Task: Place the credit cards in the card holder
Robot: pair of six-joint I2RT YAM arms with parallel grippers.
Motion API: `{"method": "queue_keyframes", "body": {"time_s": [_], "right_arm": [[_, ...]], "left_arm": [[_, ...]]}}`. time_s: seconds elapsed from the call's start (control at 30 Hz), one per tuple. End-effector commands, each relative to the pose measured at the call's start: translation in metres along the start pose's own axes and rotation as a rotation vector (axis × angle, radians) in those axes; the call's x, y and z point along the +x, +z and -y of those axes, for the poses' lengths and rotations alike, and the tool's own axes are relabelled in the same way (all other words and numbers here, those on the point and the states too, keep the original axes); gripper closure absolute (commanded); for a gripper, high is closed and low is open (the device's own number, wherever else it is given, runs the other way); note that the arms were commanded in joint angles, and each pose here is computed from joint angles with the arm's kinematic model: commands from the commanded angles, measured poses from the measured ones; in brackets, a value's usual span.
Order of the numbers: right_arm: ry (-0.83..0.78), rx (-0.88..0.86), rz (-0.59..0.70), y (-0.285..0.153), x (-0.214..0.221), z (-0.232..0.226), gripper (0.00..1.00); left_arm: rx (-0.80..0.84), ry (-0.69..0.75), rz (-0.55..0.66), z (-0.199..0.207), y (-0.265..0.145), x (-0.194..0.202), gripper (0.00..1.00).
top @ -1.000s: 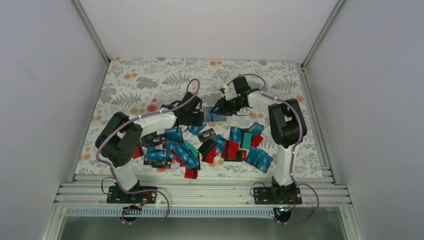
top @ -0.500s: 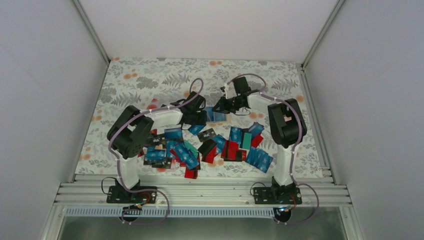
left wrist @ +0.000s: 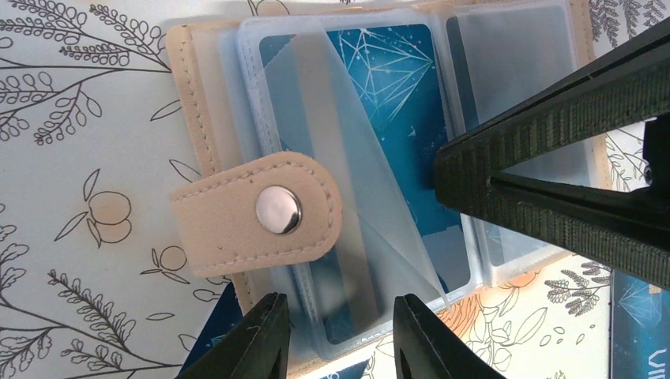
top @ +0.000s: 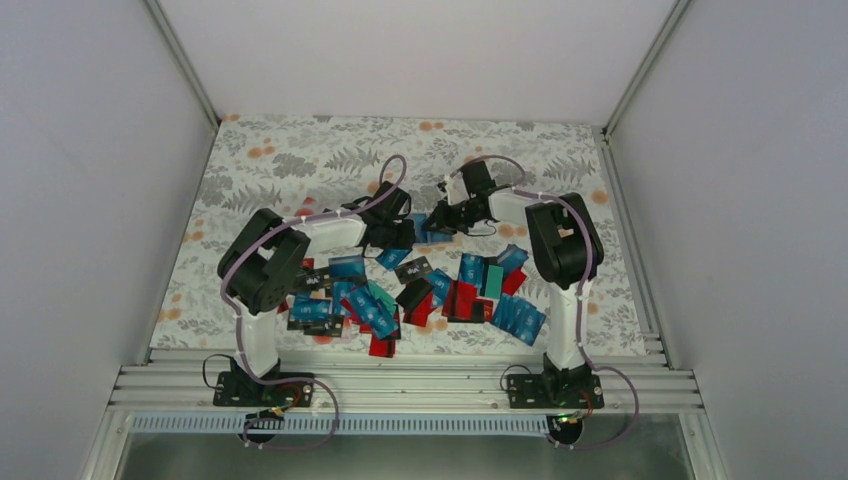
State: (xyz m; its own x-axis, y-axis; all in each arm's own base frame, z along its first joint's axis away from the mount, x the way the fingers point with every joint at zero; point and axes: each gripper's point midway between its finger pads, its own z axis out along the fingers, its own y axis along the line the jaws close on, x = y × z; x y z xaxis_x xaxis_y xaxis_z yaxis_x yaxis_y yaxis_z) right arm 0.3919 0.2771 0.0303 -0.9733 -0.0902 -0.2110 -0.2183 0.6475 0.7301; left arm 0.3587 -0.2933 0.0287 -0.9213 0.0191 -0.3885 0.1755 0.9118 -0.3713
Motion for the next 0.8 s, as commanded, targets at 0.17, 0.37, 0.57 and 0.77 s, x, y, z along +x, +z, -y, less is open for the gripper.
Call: {"method": "queue_keyframes", "body": {"time_s": [0.17,0.37,0.57,0.77], "right_arm": [[0.004,0.035,-0.024,0.013,0.010,0.012,0.95],[0.022,0.069,-0.028,0.013,0.017,0.023,0.96],[0.038,0.083,-0.019,0.012,0.021,0.026,0.96],[0.055,0.091,-0.012,0.010,0.025,0.028,0.96]], "left_arm": [[0.020,-0.012,0.002,0.003,0.007,-0.006,0.63],[0.041,-0.008,0.002,0.008,0.007,-0.007,0.61],[0.055,-0.002,0.004,0.012,0.006,-0.010,0.60],[0.064,-0.002,-0.001,0.014,0.007,-0.009,0.60]]}}
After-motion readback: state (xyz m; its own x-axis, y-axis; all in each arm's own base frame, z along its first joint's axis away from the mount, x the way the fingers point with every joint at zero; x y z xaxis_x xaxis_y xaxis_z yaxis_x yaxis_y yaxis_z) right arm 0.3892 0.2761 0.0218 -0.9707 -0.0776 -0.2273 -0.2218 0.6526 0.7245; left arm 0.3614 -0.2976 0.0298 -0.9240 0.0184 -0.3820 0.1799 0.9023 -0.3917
